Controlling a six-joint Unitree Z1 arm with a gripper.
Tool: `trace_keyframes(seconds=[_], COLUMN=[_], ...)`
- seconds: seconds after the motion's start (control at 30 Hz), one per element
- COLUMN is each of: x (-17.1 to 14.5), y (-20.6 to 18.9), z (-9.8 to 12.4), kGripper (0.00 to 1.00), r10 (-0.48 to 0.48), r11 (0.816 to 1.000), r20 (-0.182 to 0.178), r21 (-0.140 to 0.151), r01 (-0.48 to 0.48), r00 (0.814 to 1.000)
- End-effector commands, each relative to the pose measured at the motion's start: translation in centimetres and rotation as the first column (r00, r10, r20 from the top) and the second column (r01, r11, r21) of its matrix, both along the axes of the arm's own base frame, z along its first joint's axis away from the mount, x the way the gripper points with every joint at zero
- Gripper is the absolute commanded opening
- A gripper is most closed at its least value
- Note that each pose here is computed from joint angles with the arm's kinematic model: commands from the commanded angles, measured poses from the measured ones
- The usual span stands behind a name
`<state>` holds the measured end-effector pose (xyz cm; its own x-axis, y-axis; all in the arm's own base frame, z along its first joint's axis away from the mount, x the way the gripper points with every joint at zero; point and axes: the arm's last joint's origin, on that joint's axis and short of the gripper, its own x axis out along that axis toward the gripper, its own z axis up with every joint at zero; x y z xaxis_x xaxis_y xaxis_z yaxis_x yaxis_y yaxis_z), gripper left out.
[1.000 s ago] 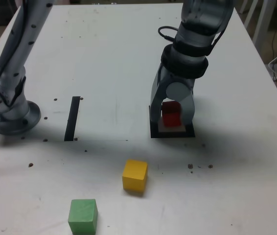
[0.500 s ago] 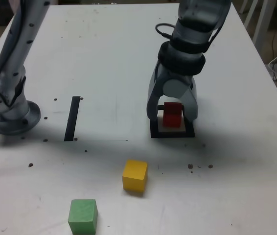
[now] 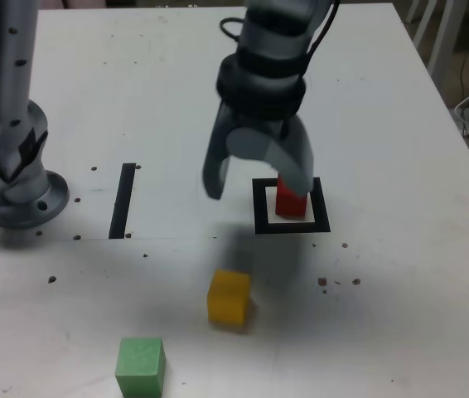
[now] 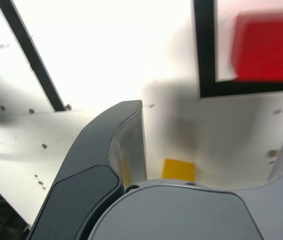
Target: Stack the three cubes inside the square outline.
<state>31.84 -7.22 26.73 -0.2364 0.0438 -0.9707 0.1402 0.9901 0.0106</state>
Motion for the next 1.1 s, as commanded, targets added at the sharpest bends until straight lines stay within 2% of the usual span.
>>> trace_keyframes(seconds=[0.0, 0.13, 0.37, 0.8, 0.97, 1.07], x=[-0.8, -1.8, -3.0, -2.4, -2.2, -2.1], y=[-1.2, -3.5, -6.9, -9.3, -9.6, -9.7], z=[0.2, 0.3, -0.2, -3.5, -4.4, -4.7], kGripper=[0.99, 0.99, 0.99, 0.98, 0.92, 0.83], r10=[-0.011, -0.039, -0.079, -0.106, -0.121, -0.127], r11=[1.0, 0.999, 0.996, 0.99, 0.985, 0.983], r20=[0.001, -0.002, -0.008, -0.045, -0.057, -0.065], r21=[0.0, -0.004, -0.033, -0.095, -0.127, -0.141], r01=[0.011, 0.039, 0.079, 0.101, 0.113, 0.116], r00=[1.0, 0.999, 0.997, 0.993, 0.991, 0.99])
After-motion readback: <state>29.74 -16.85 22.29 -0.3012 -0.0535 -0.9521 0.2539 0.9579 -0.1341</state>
